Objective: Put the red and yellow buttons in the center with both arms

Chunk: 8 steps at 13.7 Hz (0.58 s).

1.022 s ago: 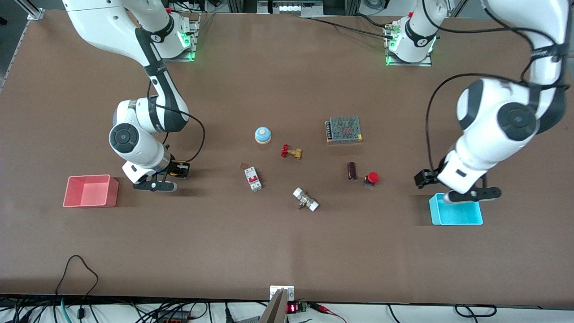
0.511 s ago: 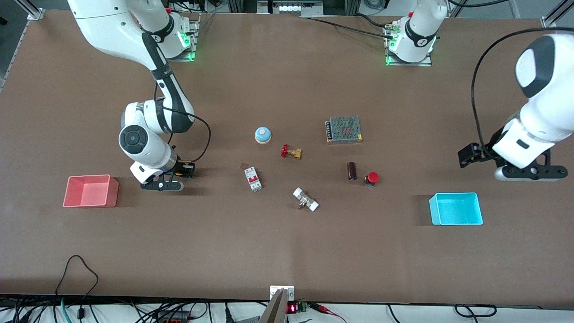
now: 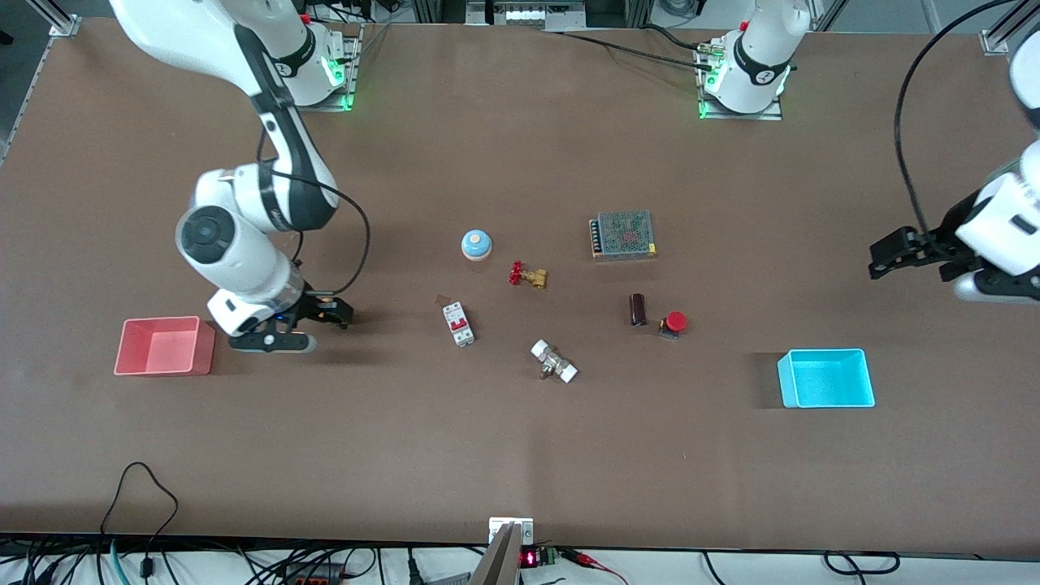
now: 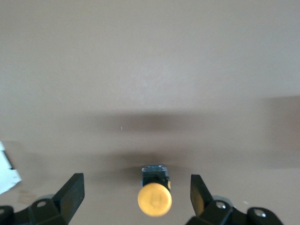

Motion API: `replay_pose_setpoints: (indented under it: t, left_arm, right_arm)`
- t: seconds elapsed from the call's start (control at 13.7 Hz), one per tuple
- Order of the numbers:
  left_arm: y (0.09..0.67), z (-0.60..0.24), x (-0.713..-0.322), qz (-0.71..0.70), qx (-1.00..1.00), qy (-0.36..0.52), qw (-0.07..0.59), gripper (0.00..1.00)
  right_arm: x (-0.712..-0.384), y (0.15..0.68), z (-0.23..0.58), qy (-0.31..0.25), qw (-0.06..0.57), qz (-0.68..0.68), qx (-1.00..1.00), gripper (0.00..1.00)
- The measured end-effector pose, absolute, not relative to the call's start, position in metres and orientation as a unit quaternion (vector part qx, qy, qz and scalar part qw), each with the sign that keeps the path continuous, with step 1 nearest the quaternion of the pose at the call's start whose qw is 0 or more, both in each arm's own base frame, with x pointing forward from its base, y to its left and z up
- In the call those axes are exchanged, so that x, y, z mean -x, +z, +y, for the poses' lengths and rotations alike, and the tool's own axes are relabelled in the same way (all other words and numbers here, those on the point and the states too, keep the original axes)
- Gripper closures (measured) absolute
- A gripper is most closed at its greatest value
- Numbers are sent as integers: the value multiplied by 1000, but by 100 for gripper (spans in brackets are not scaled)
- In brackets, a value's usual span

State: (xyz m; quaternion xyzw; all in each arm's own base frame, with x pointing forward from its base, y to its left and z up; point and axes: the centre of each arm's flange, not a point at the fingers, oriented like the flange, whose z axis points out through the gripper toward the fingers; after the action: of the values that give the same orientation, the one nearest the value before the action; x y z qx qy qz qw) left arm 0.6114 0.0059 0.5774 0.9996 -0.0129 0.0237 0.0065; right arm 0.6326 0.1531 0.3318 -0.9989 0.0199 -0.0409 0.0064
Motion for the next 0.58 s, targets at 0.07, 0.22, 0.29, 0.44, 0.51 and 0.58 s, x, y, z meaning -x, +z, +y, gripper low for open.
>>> replay_pose_setpoints:
  t: [0.07,0.22,0.29,0.44,0.51,0.58]
  left_arm:
    - [586,11,-607,-16,-1000,26,7,0]
    - [598,10,-601,-20,-999,31,7,0]
    - [600,8,-600,-23,-999,35,7,0]
    - [597,4,-599,-26,-998,54,7,0]
    - [592,3,-597,-26,-998,61,6,0]
    - [588,2,-595,-27,-998,63,6,0]
  right_arm:
    - [-638,363,140,-41,7,31,999,0]
    - [-645,422,104,-31,3,52,998,0]
    - [-646,447,86,-22,-1,54,998,0]
    - [-646,488,48,-6,-11,43,999,0]
    - [-645,503,29,-2,-15,34,999,0]
    - [-644,514,10,-1,-18,24,1000,0]
